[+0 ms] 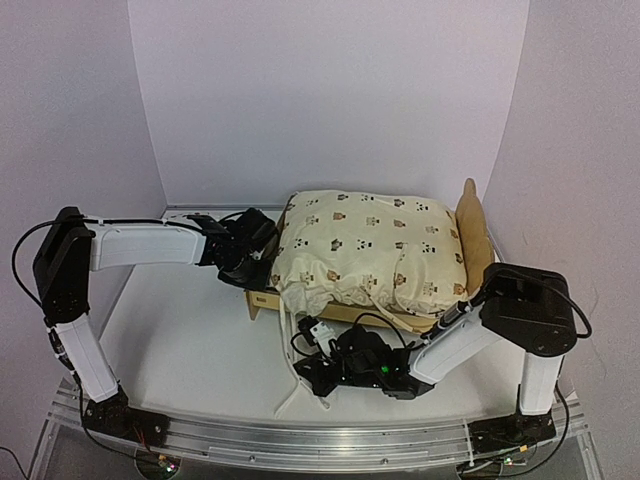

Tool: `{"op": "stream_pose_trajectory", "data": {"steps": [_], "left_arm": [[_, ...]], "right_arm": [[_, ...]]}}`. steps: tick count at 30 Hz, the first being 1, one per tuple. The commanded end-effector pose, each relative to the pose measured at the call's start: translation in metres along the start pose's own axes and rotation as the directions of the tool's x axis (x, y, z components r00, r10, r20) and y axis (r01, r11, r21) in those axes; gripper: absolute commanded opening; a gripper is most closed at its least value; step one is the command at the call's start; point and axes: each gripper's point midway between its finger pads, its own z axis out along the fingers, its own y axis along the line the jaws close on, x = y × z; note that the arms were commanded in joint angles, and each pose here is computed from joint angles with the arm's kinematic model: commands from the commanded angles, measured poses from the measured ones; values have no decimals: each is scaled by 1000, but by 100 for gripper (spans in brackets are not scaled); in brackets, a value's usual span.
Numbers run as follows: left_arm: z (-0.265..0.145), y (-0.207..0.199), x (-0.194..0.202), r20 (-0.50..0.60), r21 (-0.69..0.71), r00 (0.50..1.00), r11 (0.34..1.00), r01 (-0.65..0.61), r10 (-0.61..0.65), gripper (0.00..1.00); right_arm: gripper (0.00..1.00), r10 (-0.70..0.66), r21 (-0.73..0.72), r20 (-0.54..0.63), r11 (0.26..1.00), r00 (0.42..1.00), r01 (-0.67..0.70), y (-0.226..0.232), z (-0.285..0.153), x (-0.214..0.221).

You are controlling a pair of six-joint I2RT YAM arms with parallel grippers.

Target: Set up the pet bed

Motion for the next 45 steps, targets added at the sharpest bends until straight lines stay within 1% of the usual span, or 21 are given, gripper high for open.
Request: {"op": "stream_pose_trajectory", "data": {"steps": [1,4,10,13,17,20,23,28,30,33,37,45], "left_arm": [[-9,8,-40,131,-29,991,999,14,-10,0],[-9,8,-35,116,-21,993,1000,7,-4,0],[-15,7,-29,104,7,995,1000,2,-3,4],[-20,6,-27,105,25,995,1000,-1,-2,10],[-26,4,-26,101,50,995,999,-6,1,18],[-31,3,-23,97,58,995,998,-13,7,25],[-36,2,-21,94,60,996,998,-20,14,31],[-49,4,-19,91,44,996,999,-30,26,39],[-55,4,-18,90,39,995,999,-37,33,43],[-64,1,-12,84,28,995,998,-52,50,45],[-72,-5,-4,78,17,995,997,-69,67,47],[-82,-21,17,65,34,993,995,-98,96,46]], "right_arm": [[0,53,-40,-68,998,996,-56,11,11,18],[1,59,14,-57,998,997,-58,2,13,17],[12,35,111,-69,993,997,-28,-13,8,15],[21,8,137,-79,991,997,3,-16,1,12],[30,-35,151,-93,987,995,49,-15,-11,2],[36,-52,153,-117,986,992,70,-13,-21,0],[39,-75,124,-154,988,985,94,-8,-30,2],[40,-168,8,-224,985,960,174,10,-45,9],[40,-193,-70,-266,981,945,181,22,-50,16],[40,-212,-114,-319,976,924,184,29,-51,29],[38,-232,-118,-358,972,905,203,30,-45,43],[36,-307,-80,-414,950,857,302,24,-33,64]]}}
